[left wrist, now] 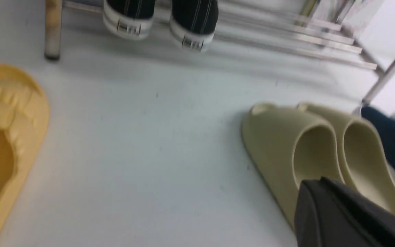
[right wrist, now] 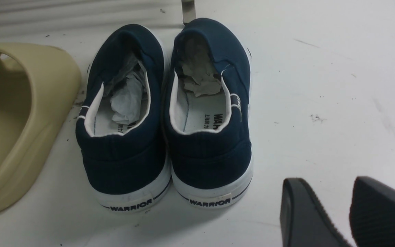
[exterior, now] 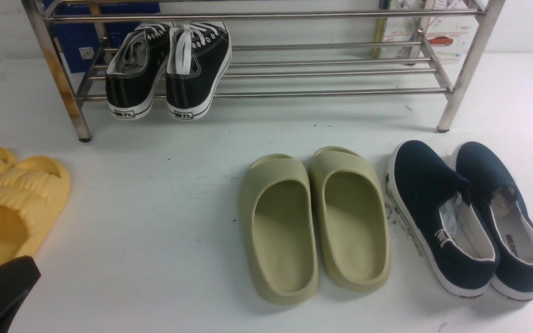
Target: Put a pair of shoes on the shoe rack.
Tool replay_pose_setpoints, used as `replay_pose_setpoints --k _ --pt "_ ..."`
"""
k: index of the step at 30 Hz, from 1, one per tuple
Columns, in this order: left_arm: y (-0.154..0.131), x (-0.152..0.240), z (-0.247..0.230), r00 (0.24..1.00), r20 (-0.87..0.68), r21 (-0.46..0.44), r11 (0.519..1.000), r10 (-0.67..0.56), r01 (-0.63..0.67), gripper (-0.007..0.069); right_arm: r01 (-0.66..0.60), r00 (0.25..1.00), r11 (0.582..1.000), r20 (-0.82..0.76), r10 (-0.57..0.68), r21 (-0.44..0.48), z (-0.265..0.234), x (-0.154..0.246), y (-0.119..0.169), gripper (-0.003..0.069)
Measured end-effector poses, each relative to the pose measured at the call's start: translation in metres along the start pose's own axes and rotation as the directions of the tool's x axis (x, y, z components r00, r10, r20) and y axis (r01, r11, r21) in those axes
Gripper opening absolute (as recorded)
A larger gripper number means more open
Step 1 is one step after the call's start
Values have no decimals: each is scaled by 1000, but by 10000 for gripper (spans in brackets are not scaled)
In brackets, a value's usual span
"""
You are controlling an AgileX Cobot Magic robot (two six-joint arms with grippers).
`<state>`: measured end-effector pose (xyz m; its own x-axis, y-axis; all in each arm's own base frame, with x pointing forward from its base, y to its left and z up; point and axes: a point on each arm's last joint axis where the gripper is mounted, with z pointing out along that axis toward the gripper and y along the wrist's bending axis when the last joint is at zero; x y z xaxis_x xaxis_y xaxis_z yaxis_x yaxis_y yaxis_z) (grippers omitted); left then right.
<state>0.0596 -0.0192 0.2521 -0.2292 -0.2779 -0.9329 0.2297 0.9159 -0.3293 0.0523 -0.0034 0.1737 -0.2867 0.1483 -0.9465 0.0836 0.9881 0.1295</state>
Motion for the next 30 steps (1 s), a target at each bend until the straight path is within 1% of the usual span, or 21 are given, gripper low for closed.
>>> replay_pose_setpoints --k 2,4,6,7,8,13,18,22,24,30 --pt "5 10 2 997 75 6 1000 25 -25 -13 0 1000 1000 0 0 0 0 0 0 246" --pt "12 25 7 992 96 -4 997 77 -77 -13 0 1000 1000 0 0 0 0 0 0 246" --pt "16 35 9 987 97 -16 992 129 -128 -13 0 1000 1000 0 0 0 0 0 0 246" --pt "16 36 9 987 97 -16 992 130 -129 -13 0 1000 1000 0 0 0 0 0 0 246" --pt "20 42 10 988 84 -35 991 130 -128 -13 0 1000 1000 0 0 0 0 0 0 246" --pt "28 47 10 991 81 -140 986 104 -92 -13 0 1000 1000 0 0 0 0 0 0 246" --pt "32 50 5 990 112 -191 979 92 -69 -13 0 1000 1000 0 0 0 0 0 0 246" --pt "36 54 2 991 125 -233 972 47 -17 -13 0 1000 1000 0 0 0 0 0 0 246" --pt "38 58 1 996 89 -268 963 23 1 -13 0 1000 1000 0 0 0 0 0 0 246" --pt "41 66 1 1000 6 -297 955 10 -8 -13 0 1000 1000 0 0 0 0 0 0 246"
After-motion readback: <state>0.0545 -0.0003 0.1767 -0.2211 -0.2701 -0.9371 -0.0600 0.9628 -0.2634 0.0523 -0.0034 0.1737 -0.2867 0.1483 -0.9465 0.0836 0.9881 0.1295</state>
